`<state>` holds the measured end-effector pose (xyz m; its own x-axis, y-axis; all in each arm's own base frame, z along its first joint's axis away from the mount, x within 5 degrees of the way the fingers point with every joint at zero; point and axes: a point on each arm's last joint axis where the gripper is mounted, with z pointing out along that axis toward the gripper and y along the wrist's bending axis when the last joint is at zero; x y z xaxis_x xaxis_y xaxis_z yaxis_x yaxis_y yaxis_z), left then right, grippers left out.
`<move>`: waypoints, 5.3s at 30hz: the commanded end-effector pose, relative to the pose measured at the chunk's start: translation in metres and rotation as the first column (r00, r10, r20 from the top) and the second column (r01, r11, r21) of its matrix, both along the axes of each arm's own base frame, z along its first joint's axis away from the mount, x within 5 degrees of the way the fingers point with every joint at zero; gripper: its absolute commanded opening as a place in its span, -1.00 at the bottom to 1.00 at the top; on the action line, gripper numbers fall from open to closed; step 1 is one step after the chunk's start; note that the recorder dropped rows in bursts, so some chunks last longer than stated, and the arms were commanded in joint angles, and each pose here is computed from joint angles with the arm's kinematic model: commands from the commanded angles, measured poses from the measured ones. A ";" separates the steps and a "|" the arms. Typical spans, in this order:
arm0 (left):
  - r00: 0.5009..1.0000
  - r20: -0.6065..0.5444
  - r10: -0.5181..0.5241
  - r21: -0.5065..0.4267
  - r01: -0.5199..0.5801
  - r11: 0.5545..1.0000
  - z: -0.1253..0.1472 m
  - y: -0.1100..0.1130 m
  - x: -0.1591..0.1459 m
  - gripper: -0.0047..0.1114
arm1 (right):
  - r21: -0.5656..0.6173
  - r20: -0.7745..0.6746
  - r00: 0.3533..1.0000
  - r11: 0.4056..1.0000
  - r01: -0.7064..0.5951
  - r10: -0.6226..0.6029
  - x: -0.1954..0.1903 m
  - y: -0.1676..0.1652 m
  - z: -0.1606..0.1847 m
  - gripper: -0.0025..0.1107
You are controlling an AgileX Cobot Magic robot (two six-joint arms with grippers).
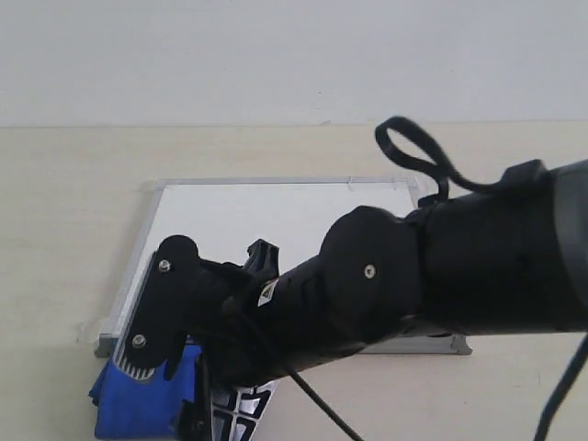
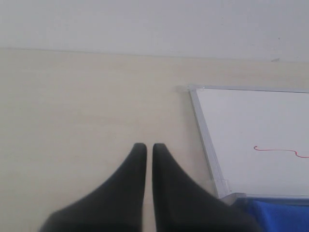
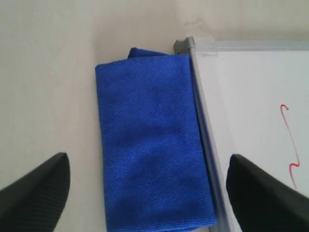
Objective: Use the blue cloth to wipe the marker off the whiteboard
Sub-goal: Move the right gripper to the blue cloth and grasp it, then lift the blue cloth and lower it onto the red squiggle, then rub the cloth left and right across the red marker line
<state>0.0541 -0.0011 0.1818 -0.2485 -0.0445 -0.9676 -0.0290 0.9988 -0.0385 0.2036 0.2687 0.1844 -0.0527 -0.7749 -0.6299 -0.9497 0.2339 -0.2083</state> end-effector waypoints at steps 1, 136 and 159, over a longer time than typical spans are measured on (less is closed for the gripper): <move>1.000 0.016 0.000 0.001 0.000 1.000 0.002 0.000 0.000 -0.84 | -0.010 -0.016 1.000 1.000 0.004 -0.004 0.008 0.011 -0.009 0.45; 1.000 0.016 0.000 0.001 0.000 1.000 0.002 0.000 0.000 -0.84 | -0.157 -0.242 0.948 0.973 0.172 -0.206 0.150 0.032 -0.068 -0.96; 1.000 0.016 0.000 0.001 0.000 1.000 0.002 0.000 0.000 -0.84 | -0.243 -0.119 0.962 0.946 0.213 -0.247 0.128 0.062 -0.065 -0.96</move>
